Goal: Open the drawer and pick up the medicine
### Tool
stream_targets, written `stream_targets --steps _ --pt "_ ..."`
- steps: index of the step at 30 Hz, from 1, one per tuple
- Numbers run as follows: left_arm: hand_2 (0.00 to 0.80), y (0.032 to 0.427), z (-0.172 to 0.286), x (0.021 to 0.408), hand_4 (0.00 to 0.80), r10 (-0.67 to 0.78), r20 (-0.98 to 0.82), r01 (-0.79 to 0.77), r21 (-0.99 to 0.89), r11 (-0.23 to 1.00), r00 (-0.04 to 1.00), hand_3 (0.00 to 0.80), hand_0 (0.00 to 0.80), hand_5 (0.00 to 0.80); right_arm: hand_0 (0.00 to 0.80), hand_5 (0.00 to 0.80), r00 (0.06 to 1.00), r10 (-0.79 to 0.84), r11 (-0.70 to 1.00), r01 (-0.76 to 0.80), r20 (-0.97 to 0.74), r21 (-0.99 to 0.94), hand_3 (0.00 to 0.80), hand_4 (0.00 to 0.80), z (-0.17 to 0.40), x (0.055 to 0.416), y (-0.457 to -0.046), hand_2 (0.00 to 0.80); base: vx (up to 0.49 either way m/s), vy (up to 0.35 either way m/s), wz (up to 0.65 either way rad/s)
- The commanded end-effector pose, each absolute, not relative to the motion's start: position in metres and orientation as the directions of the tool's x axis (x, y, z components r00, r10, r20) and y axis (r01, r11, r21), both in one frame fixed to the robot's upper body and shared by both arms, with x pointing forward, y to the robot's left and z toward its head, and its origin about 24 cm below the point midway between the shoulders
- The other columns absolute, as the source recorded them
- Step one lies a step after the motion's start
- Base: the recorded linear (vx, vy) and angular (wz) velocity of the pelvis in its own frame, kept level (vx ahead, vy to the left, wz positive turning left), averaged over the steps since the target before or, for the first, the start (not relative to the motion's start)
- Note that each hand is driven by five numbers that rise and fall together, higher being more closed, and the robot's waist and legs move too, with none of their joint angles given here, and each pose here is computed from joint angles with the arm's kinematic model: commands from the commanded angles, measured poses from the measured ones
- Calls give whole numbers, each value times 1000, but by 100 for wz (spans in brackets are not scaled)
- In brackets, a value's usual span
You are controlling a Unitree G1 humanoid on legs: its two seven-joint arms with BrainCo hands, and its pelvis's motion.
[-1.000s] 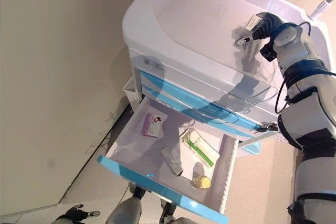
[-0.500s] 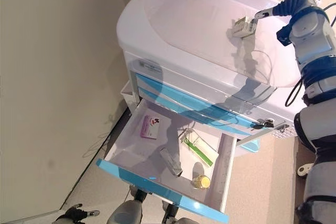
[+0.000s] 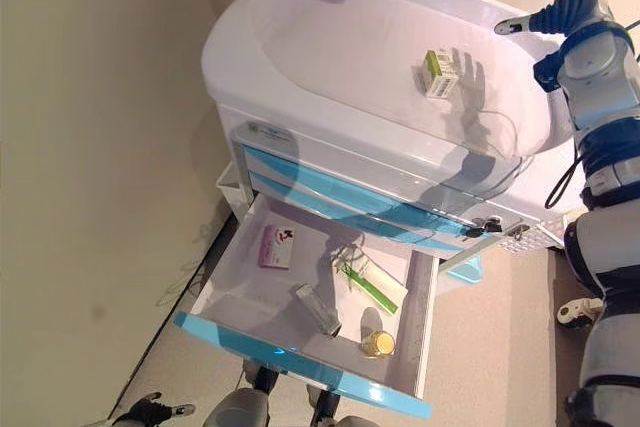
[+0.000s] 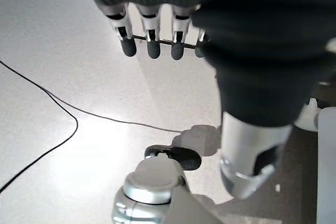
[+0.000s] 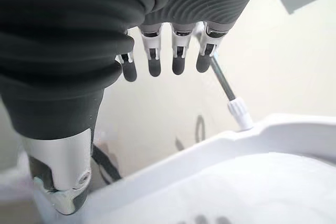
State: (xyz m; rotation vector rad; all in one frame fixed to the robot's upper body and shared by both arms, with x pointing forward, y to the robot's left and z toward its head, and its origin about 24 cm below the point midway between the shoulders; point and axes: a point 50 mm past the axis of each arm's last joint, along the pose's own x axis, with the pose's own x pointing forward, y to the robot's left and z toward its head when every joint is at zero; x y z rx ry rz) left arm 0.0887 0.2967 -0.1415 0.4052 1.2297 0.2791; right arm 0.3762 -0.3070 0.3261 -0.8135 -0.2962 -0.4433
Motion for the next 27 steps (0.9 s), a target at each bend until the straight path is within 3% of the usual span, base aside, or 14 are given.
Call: stream_targets --steps 1,9,11,19,24,27 --pt "0 305 -143 70 0 464 -846 28 487 873 261 0 0 0 0 0 790 -238 605 576 565 -551 0 0 347 360 -310 0 0 0 0" --pt "0 298 -147 63 0 468 -853 23 486 874 232 0 0 0 0 0 707 -293 718 607 644 -340 0 0 317 330 -326 0 9 6 -3" --pt "0 292 -149 60 0 460 -860 10 473 881 222 0 0 0 0 0 695 -345 767 596 630 -238 0 0 285 313 -337 0 31 22 -8" --pt "0 285 -153 53 0 438 -875 12 450 893 205 0 0 0 0 0 694 -551 770 637 464 -38 0 0 177 244 -367 0 25 15 -17" --pt "0 283 -153 54 0 426 -878 12 439 899 217 0 0 0 0 0 725 -583 764 642 367 -55 0 0 139 223 -363 0 21 18 -35" --pt "0 279 -154 56 0 405 -883 29 424 905 238 0 0 0 0 0 763 -620 766 639 181 -71 0 0 88 211 -361 0 14 33 -27"
